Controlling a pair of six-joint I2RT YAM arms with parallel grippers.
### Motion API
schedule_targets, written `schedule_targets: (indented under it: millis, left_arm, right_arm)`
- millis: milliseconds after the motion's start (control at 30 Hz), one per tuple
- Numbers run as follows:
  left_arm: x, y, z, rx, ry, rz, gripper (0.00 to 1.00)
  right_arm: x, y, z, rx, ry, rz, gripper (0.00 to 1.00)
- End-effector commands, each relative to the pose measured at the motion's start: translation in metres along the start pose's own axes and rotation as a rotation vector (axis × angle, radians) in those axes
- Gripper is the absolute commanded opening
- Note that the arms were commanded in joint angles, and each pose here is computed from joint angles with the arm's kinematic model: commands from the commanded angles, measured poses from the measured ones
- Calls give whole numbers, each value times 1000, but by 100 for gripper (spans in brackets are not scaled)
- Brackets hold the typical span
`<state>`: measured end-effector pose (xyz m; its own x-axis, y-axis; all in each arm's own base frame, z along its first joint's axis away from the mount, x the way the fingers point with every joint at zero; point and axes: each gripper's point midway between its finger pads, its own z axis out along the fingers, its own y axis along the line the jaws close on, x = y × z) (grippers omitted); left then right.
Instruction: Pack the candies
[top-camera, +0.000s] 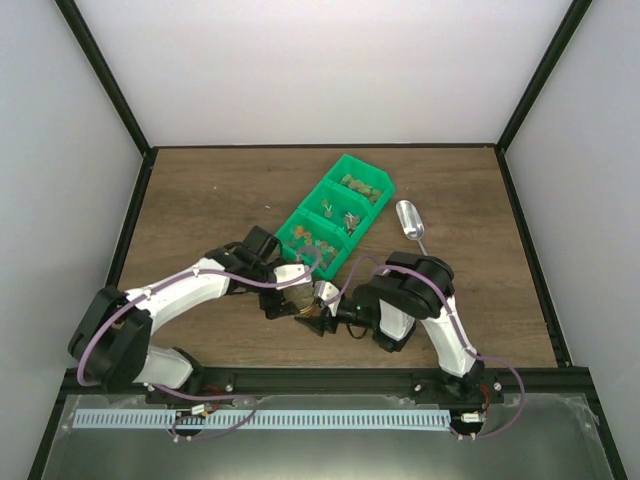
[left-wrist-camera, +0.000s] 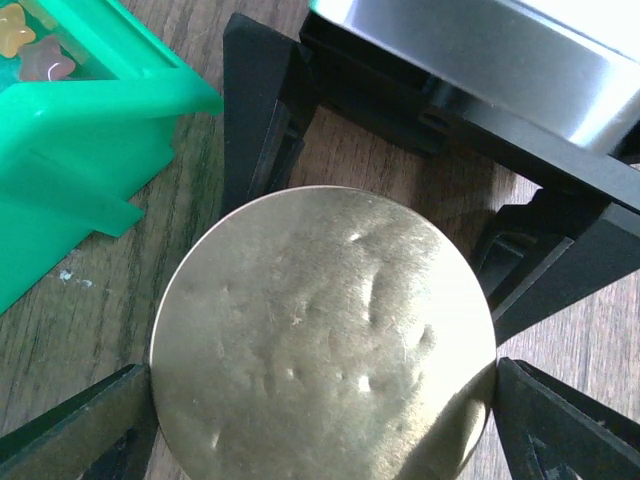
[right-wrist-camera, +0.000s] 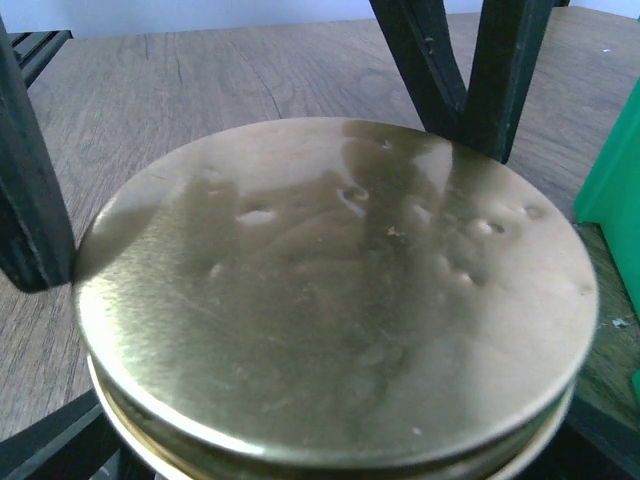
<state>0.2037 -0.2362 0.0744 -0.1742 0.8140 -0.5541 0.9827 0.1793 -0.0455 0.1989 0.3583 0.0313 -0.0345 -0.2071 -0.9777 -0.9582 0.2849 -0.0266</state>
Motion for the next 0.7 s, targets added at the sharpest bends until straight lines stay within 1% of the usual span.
schedule_targets:
  millis: [0, 200, 300, 367, 500, 667]
  left_arm:
    - [-15, 5, 2, -14, -28, 15, 92]
    - [-15, 6, 6, -3, -23, 30, 85]
    - [-9, 4, 7, 11, 2, 82, 82]
    - [-5, 2, 7, 27, 32, 156, 79]
    - [3, 3, 8, 62, 103, 282, 79]
    - [-1, 16, 10, 94, 153, 440, 79]
  right_arm:
    - [-14, -1, 2, 14, -54, -38, 83]
    - [-14, -1, 2, 15, -54, -43, 82]
    - [-16, 1, 1, 4, -61, -56, 80]
    - [-17, 4, 0, -9, -66, -64, 78]
    - [-18, 13, -3, -58, -74, -78, 76]
    - [-19, 24, -8, -115, -81, -92, 73]
